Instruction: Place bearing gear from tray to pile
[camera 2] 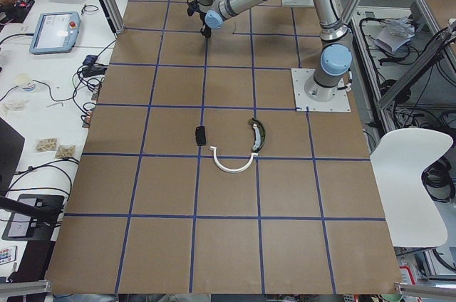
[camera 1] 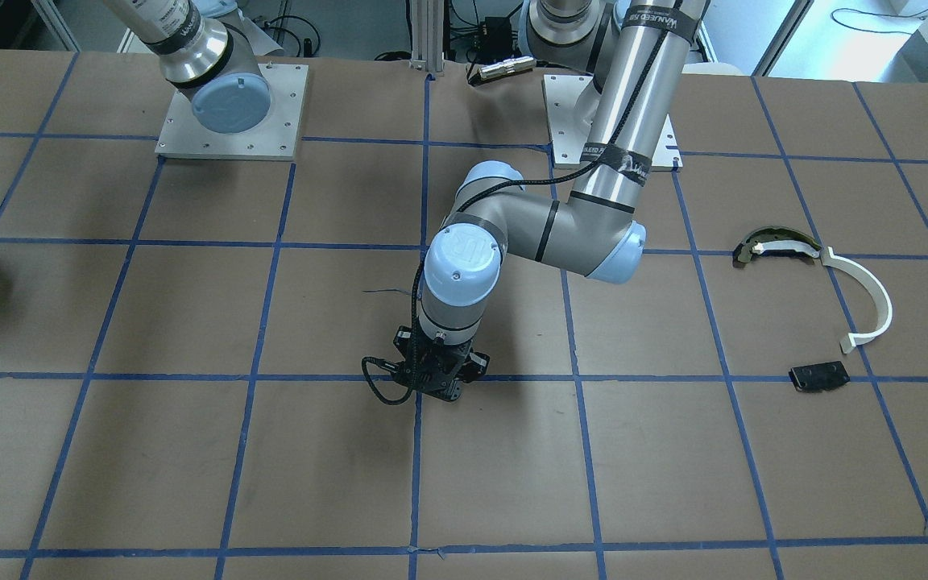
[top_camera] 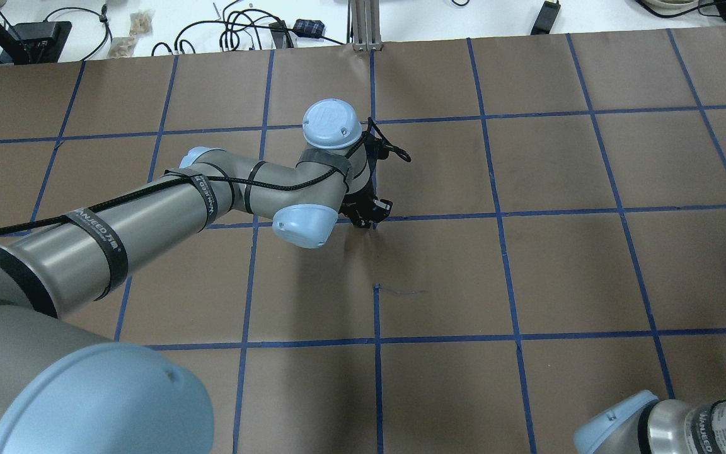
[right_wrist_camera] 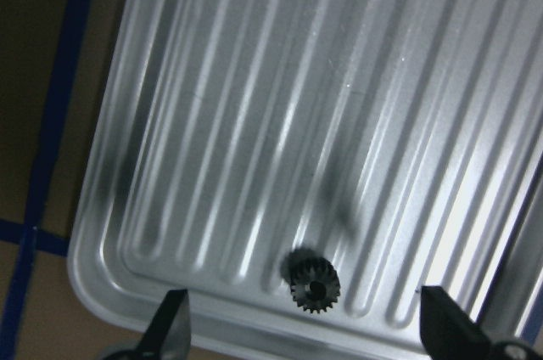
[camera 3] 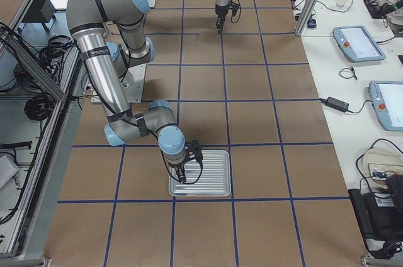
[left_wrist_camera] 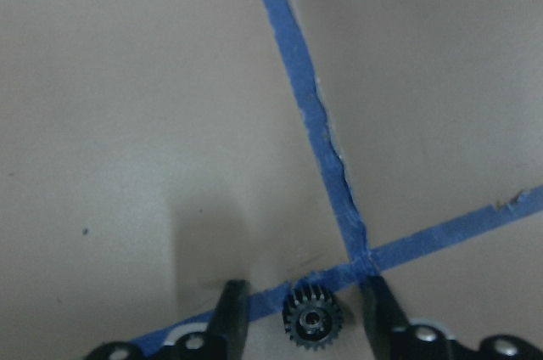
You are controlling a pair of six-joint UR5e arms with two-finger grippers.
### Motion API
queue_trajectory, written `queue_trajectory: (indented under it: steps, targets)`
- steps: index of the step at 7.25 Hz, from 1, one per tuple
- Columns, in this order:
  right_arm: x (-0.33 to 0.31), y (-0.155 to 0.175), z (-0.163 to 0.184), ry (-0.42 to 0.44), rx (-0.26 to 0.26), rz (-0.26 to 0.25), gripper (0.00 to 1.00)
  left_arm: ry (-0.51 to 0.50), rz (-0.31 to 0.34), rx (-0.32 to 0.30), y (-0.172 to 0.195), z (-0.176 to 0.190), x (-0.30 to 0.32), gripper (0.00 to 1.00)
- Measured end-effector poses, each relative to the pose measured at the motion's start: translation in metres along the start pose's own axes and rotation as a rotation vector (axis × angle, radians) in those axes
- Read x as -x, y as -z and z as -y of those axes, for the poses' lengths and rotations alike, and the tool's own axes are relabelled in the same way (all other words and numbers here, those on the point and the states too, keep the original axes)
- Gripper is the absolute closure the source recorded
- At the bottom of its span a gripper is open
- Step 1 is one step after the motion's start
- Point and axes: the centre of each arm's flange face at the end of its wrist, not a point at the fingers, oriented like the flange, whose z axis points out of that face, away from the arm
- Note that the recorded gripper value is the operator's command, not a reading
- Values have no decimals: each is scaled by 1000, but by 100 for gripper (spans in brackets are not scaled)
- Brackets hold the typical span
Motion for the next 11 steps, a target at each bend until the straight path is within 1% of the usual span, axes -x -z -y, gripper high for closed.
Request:
queue_trajectory:
  steps: [1,2,3,4,5,6,7,8,9,10,11]
  targets:
    - [-5,-10,-4,-6,4,-18,15,-2,0,-7,3,1,0,100]
    - [-6,-14,-4,-13,4,-26,15,-2,1,-17,11,4,4,100]
    - [-7,-15,-4,-23,3,-30,18,9,2,-27,24,7,20,100]
    - [-6,-15,-3,-32,2,-31,22,31,5,-33,41,10,54,100]
    - [-6,-15,-2,-35,0,-30,23,53,7,-35,59,12,98,100]
    - [-5,-15,-1,-36,-3,-29,26,87,3,-30,73,10,154,100]
    - [-5,-16,-1,-36,-5,-27,30,133,-9,-10,86,0,218,100]
    - [-4,-17,0,-35,-6,-24,34,179,-16,22,99,-18,279,100]
    - [-3,-18,0,-35,-6,-19,39,208,-4,54,113,-40,328,100]
    - [-1,-20,0,-34,-6,-13,46,201,19,78,122,-62,369,100]
    - [3,-22,1,-33,-5,-9,58,180,30,93,128,-86,411,100]
